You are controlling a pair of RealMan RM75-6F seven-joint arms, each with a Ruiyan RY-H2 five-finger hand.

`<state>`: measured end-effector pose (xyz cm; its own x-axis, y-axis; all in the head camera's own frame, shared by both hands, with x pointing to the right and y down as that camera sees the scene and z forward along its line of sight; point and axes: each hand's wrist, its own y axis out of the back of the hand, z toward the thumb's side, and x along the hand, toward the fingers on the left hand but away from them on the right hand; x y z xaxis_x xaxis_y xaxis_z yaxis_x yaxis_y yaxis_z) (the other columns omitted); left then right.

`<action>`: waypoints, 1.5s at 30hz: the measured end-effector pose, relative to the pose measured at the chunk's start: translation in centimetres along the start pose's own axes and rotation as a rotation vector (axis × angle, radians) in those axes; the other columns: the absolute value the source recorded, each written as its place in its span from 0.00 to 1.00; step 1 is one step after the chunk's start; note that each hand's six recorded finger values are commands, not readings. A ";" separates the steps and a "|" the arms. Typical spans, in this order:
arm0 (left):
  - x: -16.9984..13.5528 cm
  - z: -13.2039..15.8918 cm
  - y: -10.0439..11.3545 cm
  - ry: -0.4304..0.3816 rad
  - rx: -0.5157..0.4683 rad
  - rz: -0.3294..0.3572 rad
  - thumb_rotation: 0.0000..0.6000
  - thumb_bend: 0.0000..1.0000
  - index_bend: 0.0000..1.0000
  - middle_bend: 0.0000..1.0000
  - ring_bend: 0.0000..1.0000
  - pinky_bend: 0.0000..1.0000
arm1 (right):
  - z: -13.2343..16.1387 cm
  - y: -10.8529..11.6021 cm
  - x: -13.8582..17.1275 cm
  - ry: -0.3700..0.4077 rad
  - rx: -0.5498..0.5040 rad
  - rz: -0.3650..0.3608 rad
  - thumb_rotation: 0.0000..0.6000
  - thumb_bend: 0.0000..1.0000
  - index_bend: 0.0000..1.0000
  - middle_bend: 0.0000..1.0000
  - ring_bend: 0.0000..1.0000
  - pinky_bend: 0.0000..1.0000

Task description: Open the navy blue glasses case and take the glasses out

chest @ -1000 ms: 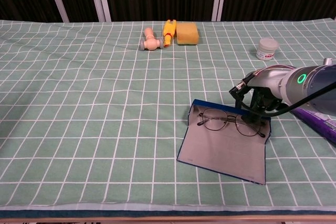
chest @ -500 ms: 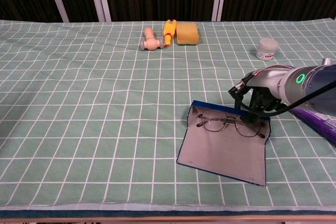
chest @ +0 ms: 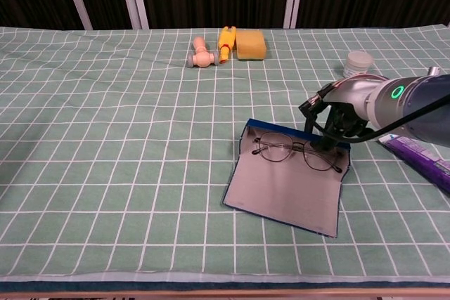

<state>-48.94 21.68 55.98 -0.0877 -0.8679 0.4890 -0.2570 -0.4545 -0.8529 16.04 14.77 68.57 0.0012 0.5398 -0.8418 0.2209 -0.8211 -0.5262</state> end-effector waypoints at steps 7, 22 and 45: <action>0.1 -0.1 0.0 0.004 -0.002 0.000 1.00 0.00 0.00 0.00 0.00 0.00 | 1.3 0.6 -0.5 0.051 -0.053 -0.064 1.00 0.51 0.48 0.85 0.95 0.91; 0.2 -0.2 0.1 0.011 -0.016 -0.004 1.00 0.00 0.00 0.00 0.00 0.00 | 3.5 1.4 -2.8 0.178 0.019 -0.334 1.00 0.51 0.48 0.85 0.94 0.91; 0.2 -0.2 0.1 0.013 -0.026 0.000 1.00 0.00 0.00 0.00 0.00 0.00 | 4.5 1.3 -4.0 0.238 0.113 -0.516 1.00 0.51 0.49 0.85 0.94 0.91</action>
<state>-49.17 21.48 56.04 -0.1003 -0.8650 0.4916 -0.2823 -0.4490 -0.8478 11.94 10.70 70.69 0.1430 0.8917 -0.4294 0.1456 -0.4481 -0.8820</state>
